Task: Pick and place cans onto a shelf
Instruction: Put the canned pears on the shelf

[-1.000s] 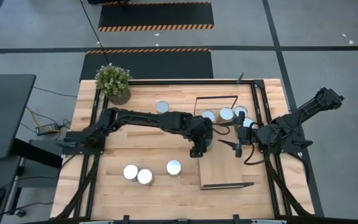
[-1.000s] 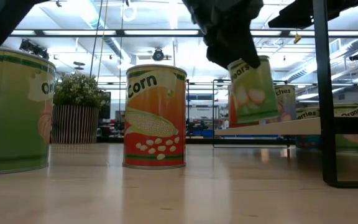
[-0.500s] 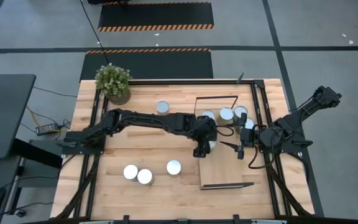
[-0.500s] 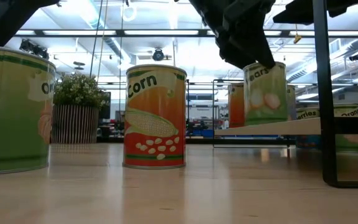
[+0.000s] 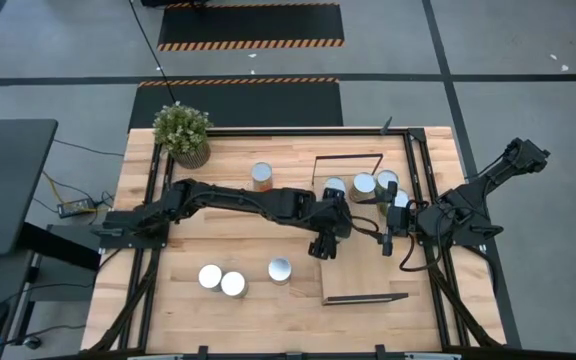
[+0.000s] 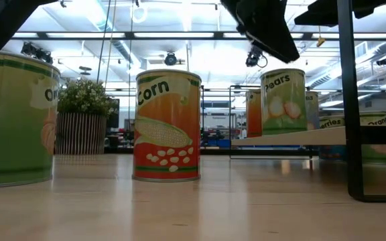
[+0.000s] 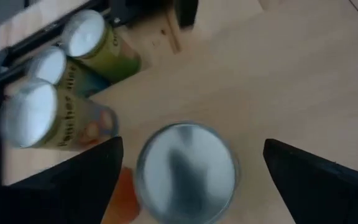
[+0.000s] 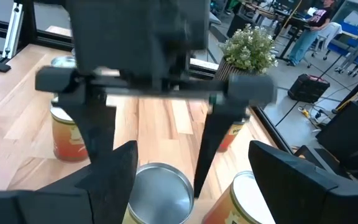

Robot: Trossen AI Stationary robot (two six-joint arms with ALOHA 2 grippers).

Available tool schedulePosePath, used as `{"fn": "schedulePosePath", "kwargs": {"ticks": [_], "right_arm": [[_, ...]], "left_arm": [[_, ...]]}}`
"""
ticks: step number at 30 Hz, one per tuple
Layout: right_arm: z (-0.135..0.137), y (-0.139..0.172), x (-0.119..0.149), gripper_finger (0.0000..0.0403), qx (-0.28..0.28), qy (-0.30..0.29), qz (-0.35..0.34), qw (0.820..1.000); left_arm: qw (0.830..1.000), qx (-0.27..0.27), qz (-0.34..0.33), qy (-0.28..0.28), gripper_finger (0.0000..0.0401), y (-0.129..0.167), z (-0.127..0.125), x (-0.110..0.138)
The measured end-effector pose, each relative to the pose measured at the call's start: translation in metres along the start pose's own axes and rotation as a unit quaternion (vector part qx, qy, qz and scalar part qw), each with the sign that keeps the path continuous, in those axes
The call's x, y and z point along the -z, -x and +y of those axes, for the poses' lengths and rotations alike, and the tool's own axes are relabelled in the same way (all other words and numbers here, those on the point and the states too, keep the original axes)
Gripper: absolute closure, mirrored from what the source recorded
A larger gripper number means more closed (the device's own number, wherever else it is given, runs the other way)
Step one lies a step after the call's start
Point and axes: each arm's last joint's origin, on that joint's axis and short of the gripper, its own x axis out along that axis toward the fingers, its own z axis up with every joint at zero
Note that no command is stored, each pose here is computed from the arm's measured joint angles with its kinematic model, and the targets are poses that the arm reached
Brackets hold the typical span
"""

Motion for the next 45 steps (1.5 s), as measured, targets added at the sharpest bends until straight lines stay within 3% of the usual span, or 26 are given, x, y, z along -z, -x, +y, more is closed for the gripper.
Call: {"fn": "schedulePosePath", "kwargs": {"ticks": [6,12,17,24,33,39,45], "right_arm": [[0.001,0.001,0.0,0.0089,0.003,0.003,-0.001,1.0],[0.002,0.002,0.0,0.0089,0.007,0.004,-0.002,1.0],[0.002,0.002,-0.001,0.0089,0.006,0.003,-0.004,1.0],[0.002,0.002,-0.001,0.0089,0.006,0.003,-0.005,1.0],[0.011,-0.006,0.007,0.0089,0.005,0.026,0.028,0.999],[0.024,-0.021,0.017,0.0089,0.007,0.074,0.065,0.995],[0.029,-0.026,0.019,0.0089,0.015,0.082,0.072,0.994]], "left_arm": [[0.997,-0.039,0.066,-0.017,0.0008,0.02,-0.005,0.0],[0.993,-0.051,0.103,-0.029,0.0008,0.007,-0.014,0.013],[0.983,-0.129,0.124,-0.029,0.0008,-0.008,-0.009,0.024],[0.957,-0.242,0.16,0.01,0.0008,-0.009,0.013,0.033],[0.987,-0.113,0.114,0.022,0.0013,0.016,0.0,0.022],[0.987,-0.108,0.111,0.04,0.0014,0.003,-0.004,0.024],[0.987,-0.12,0.101,0.046,0.0014,-0.002,-0.001,0.023]]}}
